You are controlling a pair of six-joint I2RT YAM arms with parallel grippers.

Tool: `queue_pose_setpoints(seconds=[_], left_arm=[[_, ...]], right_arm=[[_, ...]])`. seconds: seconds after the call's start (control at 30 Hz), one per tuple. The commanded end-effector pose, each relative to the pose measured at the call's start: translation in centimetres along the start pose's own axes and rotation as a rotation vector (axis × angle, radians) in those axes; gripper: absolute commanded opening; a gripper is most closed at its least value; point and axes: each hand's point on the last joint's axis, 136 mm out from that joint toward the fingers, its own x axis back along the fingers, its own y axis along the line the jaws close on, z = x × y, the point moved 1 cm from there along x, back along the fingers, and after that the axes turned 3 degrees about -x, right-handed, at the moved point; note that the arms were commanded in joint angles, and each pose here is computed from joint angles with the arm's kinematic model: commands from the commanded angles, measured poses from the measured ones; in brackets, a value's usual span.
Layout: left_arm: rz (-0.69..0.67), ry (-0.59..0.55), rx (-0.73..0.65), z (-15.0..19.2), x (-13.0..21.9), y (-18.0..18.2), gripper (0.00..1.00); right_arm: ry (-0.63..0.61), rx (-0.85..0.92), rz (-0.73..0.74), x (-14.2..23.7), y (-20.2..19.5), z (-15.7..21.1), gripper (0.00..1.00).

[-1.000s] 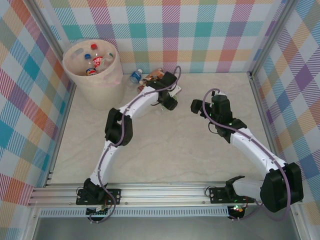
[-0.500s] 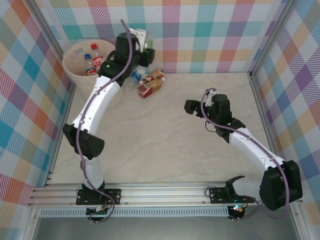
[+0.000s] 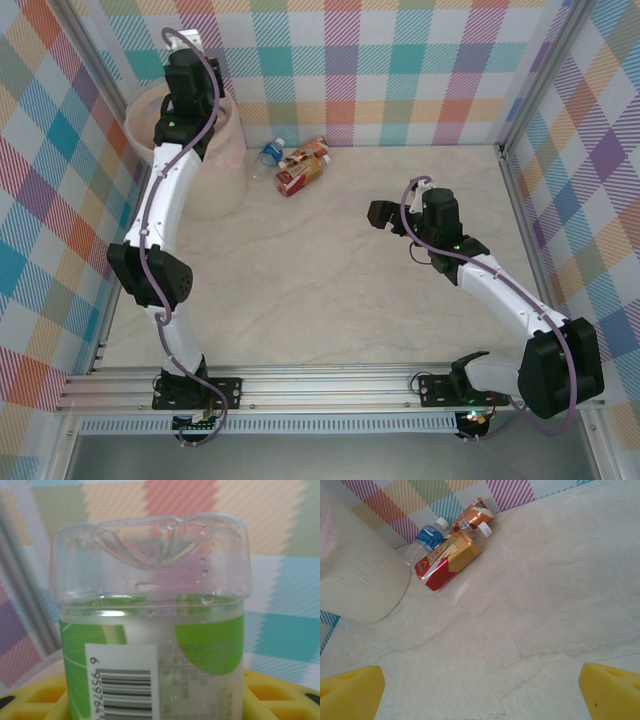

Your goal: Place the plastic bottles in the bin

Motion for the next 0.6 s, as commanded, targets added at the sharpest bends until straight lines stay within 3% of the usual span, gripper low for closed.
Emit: queue_pose_setpoints(seconds=[0.0,0.4,0.57], left_arm=[[-0.131,-0.036,0.037,-0.1,-1.9,4.0,0.57],[-0.327,0.093,-0.019,6.9,-6.7,11.1,0.62],[-0.391,0.160,-0.031,7.1,-6.7,12.2,0.86]], right_arm=[[-0.036,-0.009,-0.013,0.4,0.7,-1.4,1.00],[-0.041,-0.006,0.000,0.6,0.7,-1.8,1.00],[-0.046,-0.002,0.003,0.7,0.7,-2.1,1.00]])
